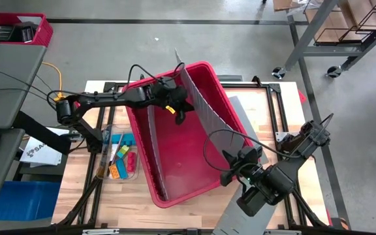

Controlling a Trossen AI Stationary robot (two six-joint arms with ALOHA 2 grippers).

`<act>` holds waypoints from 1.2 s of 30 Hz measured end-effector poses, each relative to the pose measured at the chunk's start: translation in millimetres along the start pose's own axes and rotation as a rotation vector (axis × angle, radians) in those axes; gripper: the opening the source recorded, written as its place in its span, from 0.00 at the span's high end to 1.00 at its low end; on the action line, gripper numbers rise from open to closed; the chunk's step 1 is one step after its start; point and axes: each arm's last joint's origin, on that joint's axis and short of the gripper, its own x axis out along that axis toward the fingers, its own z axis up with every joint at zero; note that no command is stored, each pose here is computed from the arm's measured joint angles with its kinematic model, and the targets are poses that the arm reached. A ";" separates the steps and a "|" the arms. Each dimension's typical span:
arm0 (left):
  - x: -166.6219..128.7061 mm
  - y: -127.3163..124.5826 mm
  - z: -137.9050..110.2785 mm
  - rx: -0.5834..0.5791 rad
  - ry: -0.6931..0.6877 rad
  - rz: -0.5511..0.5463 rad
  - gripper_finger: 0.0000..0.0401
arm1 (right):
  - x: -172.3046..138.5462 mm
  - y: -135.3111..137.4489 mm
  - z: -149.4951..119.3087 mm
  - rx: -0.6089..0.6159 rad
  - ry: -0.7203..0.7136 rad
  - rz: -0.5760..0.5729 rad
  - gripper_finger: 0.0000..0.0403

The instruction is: Sort Items/Unsort Items

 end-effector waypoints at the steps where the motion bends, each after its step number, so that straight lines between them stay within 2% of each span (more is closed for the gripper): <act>1: -0.1 0.6 0.0 0.003 0.000 0.001 1.00 | 0.8 0.0 0.4 0.001 -0.002 -0.002 1.00; 14: -5.8 -4.8 -1.5 -0.023 0.036 -0.007 1.00 | 0.4 3.3 -0.2 0.062 0.002 0.016 1.00; 36: -8.6 6.3 -1.8 0.020 0.040 0.036 1.00 | 10.3 0.9 4.4 0.047 0.017 -0.026 1.00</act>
